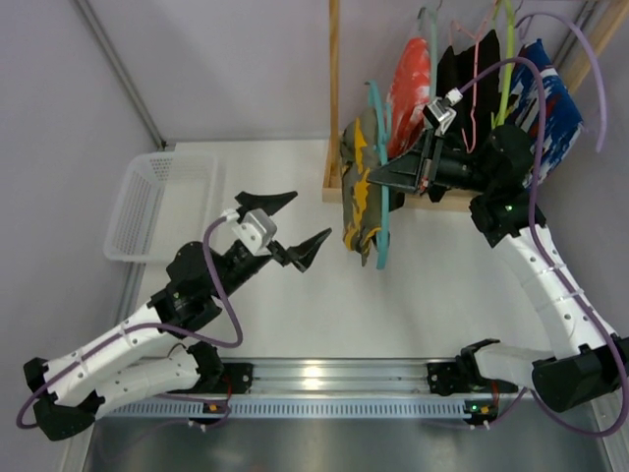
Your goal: Remove the trousers from the hanger
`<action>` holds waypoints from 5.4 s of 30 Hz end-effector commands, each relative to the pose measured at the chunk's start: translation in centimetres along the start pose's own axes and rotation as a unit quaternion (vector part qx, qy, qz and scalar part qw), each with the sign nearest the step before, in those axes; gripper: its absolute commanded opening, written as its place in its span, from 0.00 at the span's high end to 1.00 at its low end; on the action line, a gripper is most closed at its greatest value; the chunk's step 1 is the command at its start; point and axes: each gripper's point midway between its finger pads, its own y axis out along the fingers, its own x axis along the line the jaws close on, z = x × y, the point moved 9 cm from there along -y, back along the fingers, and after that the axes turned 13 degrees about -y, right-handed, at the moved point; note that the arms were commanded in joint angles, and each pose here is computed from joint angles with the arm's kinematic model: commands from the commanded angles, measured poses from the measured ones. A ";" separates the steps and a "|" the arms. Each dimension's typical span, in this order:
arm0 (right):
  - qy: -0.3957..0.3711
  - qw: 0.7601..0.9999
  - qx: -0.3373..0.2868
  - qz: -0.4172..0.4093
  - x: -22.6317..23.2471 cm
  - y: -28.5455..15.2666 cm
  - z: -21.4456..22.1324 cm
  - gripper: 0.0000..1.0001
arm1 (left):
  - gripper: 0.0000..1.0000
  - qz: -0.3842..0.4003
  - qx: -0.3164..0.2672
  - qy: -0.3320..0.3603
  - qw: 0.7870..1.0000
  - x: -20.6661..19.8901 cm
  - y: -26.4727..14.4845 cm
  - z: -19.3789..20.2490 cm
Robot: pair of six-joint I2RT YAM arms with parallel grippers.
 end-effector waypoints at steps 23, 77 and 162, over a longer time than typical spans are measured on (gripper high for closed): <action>-0.058 0.996 -0.063 -0.004 3.6 0.1 -3.0 1.00 | 0.06 0.072 -0.007 0.075 0.995 -2.4 4.3 8.4; -0.066 0.995 -0.023 -0.064 5.2 0.0 -2.2 1.00 | 0.81 -0.059 0.011 0.183 0.981 2.3 10.4 13.1; -0.004 0.997 0.058 0.051 -10.5 0.0 4.7 1.00 | 1.00 -0.748 -0.254 0.164 0.590 20.3 -17.0 -15.8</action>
